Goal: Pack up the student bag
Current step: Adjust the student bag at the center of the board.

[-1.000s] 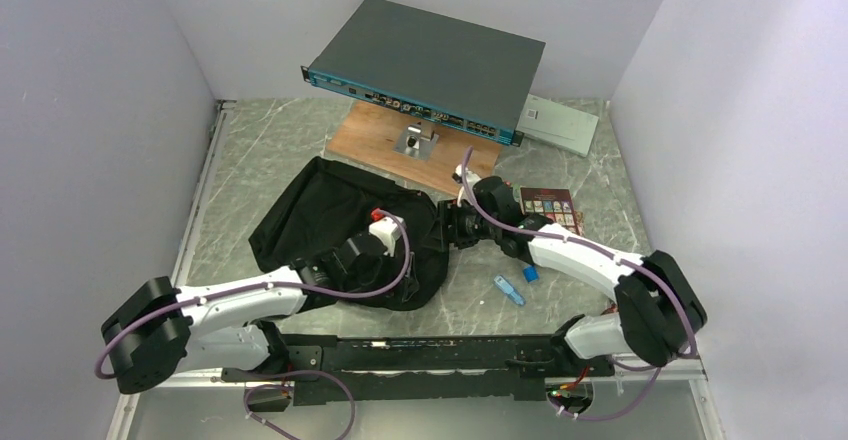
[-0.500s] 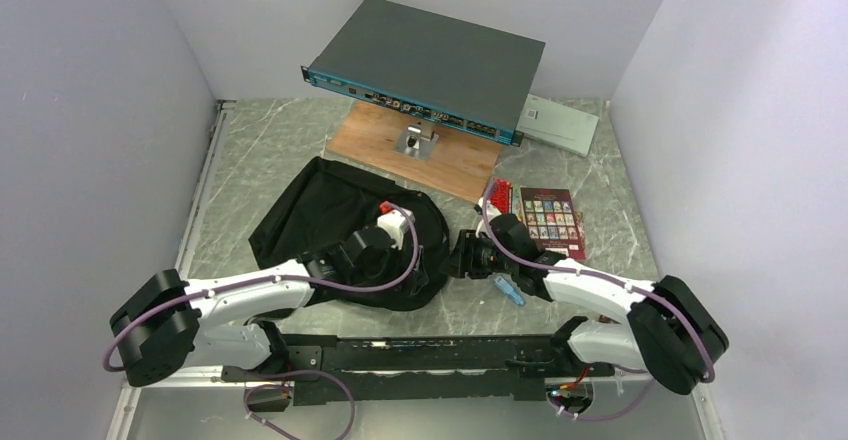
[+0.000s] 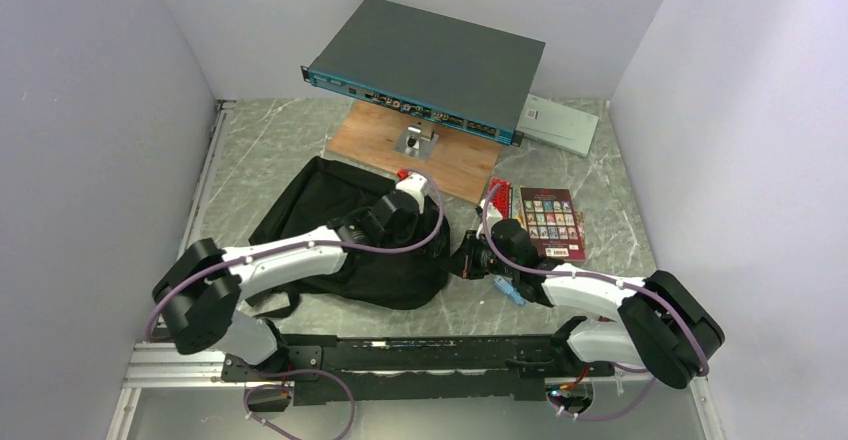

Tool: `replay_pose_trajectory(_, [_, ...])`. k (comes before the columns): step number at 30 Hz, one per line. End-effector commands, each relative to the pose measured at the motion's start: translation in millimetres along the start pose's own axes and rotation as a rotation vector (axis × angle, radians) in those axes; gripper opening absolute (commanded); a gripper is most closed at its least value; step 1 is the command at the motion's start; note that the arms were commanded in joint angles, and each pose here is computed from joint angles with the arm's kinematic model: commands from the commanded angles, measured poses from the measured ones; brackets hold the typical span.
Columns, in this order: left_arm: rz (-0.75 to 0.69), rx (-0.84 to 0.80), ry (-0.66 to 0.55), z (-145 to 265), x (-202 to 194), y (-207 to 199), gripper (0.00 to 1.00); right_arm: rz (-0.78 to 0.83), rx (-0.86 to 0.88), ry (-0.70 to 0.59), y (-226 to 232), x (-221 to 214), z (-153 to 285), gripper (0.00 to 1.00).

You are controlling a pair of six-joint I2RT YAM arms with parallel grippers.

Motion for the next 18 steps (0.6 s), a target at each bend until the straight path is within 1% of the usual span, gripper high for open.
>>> replay_pose_trajectory(1, [0.010, 0.083, -0.051, -16, 16, -9, 0.80, 0.027, 0.031, -0.074, 4, 10, 0, 0.00])
replay_pose_trajectory(6, [0.004, 0.136, -0.065, -34, 21, -11, 0.80, 0.042, 0.033, -0.110, 6, 12, 5, 0.00])
replay_pose_trajectory(11, [-0.016, 0.179, -0.073, -50, 21, -10, 0.73, 0.059, 0.034, -0.092, 6, 13, 6, 0.00])
replay_pose_trajectory(14, [-0.031, 0.219, -0.064, -59, 21, -8, 0.63, 0.064, 0.022, -0.093, 6, 12, 9, 0.00])
replay_pose_trajectory(15, [-0.033, 0.234, -0.063, -61, 22, -6, 0.57, 0.065, 0.016, -0.090, 6, 11, 10, 0.00])
replay_pose_trajectory(18, [-0.065, 0.236, -0.072, -57, 23, -3, 0.33, 0.063, -0.024, -0.093, 2, 9, 13, 0.00])
Point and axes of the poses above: each gripper's point midway between its finger pads, its own z axis back along the fingers, its own y axis along the line the jaws close on, x = y × z, the point moved 10 cm from there along z, back along the fingers, and after that the axes turned 13 degrees about z, right-handed, at the moved point
